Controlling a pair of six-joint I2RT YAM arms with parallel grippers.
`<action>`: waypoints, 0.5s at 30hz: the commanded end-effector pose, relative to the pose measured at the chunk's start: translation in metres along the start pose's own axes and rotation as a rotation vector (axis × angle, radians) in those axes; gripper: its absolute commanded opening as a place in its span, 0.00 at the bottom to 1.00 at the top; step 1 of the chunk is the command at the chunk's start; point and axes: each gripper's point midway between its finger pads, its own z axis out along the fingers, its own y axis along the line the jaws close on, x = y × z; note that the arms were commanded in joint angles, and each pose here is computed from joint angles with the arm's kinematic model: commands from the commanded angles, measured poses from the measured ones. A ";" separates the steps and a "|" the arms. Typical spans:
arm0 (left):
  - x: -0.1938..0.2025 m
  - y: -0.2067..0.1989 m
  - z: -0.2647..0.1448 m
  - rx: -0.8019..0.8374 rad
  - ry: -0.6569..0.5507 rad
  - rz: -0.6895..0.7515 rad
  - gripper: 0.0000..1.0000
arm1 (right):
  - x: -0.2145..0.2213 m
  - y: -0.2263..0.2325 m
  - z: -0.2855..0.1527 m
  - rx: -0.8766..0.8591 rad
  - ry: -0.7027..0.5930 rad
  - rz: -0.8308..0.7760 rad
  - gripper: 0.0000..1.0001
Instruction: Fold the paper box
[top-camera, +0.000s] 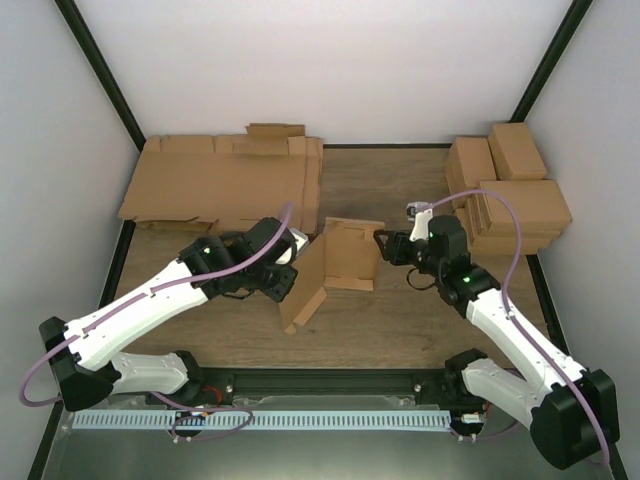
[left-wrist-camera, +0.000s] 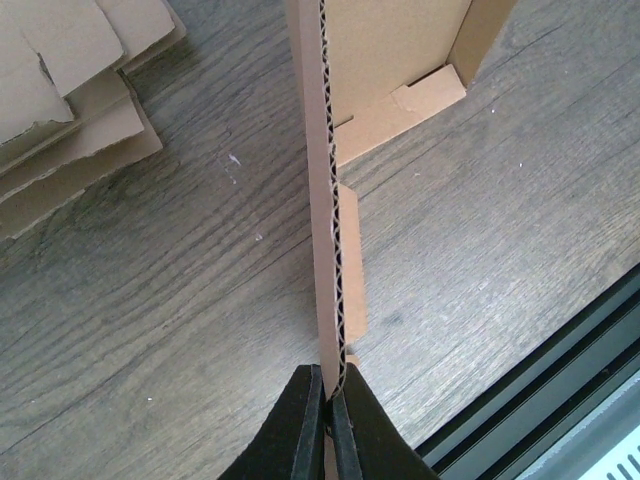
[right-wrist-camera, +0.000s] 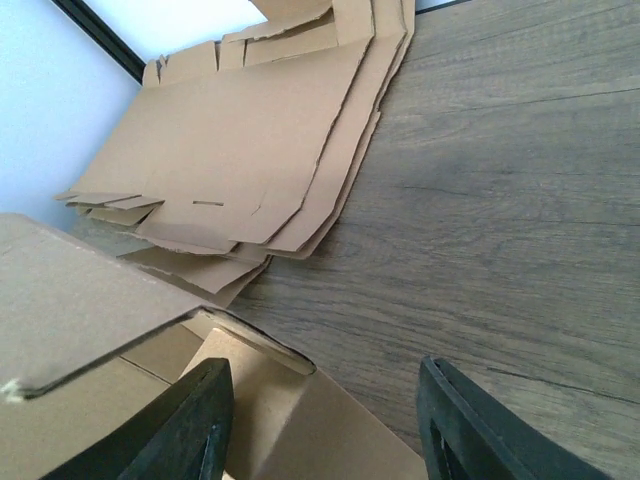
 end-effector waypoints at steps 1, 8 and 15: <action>0.000 0.000 0.003 -0.012 0.007 0.028 0.04 | -0.010 0.005 -0.012 0.006 -0.018 -0.036 0.54; -0.001 0.001 0.003 -0.025 0.009 0.037 0.04 | -0.023 0.006 -0.038 0.049 -0.071 -0.094 0.68; -0.001 0.003 0.004 -0.035 0.012 0.052 0.04 | -0.054 0.038 -0.068 -0.029 -0.151 -0.181 0.75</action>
